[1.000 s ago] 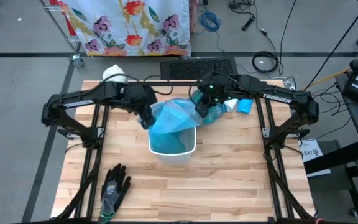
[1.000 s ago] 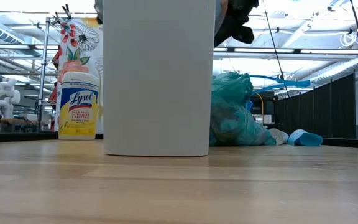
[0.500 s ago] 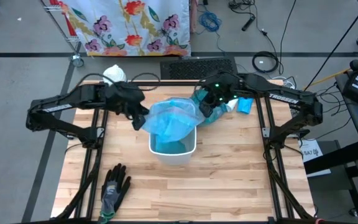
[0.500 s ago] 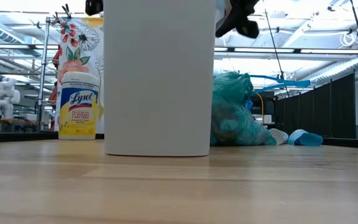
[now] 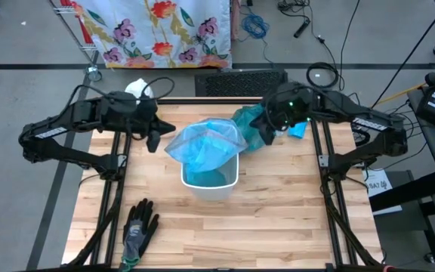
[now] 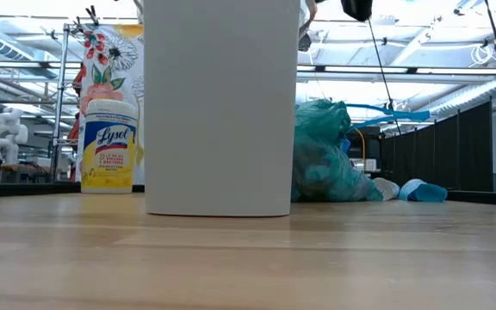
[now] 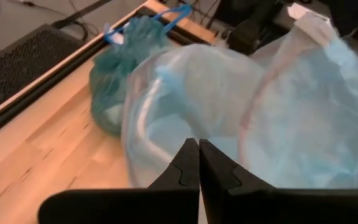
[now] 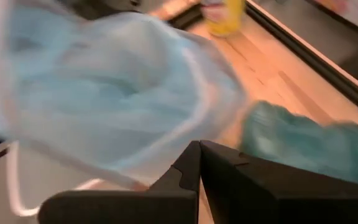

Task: Place trash/remove bag and relplace
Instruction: Insert the light blue trash bag into the white trash bin

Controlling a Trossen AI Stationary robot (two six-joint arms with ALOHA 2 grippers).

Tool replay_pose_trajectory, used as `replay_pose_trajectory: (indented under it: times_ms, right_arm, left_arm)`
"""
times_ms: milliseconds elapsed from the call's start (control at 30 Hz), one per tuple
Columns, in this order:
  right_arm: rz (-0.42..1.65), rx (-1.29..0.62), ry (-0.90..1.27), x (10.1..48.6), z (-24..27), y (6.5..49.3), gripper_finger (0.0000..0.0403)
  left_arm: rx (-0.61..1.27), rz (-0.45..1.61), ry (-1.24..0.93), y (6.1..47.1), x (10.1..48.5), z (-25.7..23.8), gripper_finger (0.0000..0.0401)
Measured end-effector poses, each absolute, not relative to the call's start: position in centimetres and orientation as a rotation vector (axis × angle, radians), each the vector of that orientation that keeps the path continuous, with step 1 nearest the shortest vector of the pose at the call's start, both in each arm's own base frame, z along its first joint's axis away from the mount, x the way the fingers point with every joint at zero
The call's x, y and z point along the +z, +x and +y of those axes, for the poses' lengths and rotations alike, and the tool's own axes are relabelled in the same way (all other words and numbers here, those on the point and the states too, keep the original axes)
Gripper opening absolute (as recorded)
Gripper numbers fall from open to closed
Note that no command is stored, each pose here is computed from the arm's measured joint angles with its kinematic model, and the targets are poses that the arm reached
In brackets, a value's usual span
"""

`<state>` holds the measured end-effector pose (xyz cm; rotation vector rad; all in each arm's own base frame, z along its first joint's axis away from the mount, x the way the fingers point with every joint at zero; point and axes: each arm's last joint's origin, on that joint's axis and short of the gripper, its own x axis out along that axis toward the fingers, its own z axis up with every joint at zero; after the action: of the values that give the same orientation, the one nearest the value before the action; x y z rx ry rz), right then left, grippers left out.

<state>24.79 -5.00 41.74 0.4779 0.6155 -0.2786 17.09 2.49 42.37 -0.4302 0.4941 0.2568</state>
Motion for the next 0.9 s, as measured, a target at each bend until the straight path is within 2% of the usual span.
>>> replay_pose_trajectory:
  times_ms: [300, 500, 700, 900]
  right_arm:
    - [0.484, -0.106, 0.34, 42.0, -2.5, 28.5, 0.0]
    - [0.464, 0.158, 0.294, 41.8, 0.2, 30.0, 0.0]
    - [0.477, 0.304, 0.281, 41.7, 2.9, 30.1, 0.0]
    - [0.4, 0.393, 0.258, 42.5, 5.3, 30.1, 0.0]
  left_arm:
    - [0.277, 0.512, -0.349, 20.6, 41.4, 3.1, 0.0]
    - [0.252, 0.401, -0.321, 21.9, 42.1, 3.3, 0.0]
    - [0.037, 0.251, -0.341, 23.1, 43.6, 2.7, 0.0]
    - [-0.031, 0.294, -0.42, 25.0, 42.7, 1.6, 0.0]
